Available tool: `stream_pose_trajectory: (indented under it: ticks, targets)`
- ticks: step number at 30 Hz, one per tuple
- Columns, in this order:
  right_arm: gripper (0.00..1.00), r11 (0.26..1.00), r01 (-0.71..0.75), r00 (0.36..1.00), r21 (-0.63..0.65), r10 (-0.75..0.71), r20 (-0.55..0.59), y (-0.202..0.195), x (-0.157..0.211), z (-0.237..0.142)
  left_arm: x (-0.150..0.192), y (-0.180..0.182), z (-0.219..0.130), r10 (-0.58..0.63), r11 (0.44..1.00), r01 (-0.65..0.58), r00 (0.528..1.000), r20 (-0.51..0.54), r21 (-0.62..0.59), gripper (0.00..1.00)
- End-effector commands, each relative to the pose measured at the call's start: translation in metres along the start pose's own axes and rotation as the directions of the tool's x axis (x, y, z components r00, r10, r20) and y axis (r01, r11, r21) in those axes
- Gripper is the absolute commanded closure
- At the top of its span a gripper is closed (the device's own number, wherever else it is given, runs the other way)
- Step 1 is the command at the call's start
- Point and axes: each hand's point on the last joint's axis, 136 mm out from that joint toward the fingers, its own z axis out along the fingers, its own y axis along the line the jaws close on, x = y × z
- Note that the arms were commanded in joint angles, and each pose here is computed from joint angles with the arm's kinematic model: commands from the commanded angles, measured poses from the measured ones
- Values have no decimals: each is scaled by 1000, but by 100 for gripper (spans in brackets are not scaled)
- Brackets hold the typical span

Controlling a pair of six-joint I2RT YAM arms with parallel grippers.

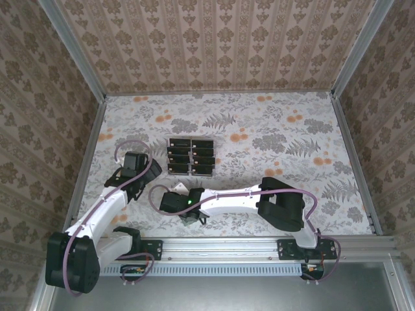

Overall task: Put the credit cards into the card holder
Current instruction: Pick up the card holder from the bottom-center of the table, then pass the card holder.

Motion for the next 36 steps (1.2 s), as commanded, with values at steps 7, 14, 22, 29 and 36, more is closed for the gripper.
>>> stream_pose_trajectory:
  ticks: [7, 14, 22, 29, 36]
  targets:
    - [77, 998, -27, 1000, 51, 27, 13, -16, -3, 7, 3, 1, 0, 4, 1000, -4, 1000, -10, 13, 0]
    - [100, 997, -53, 999, 50, 53, 15, -27, -2, 3, 4, -1, 0, 19, 1000, -18, 1000, -18, 25, 0]
    - [100, 985, -171, 984, 20, 170, 51, -60, -2, -14, 4, -22, -7, 101, 991, -99, 995, -16, 89, 0]
    - [100, 957, -290, 955, -28, 291, 52, -91, 5, -17, 17, -62, -17, 208, 960, -207, 978, 10, 189, 0]
    - [100, 915, -399, 915, -62, 401, 39, -115, 17, -12, 43, -102, -23, 273, 918, -260, 962, -2, 298, 0]
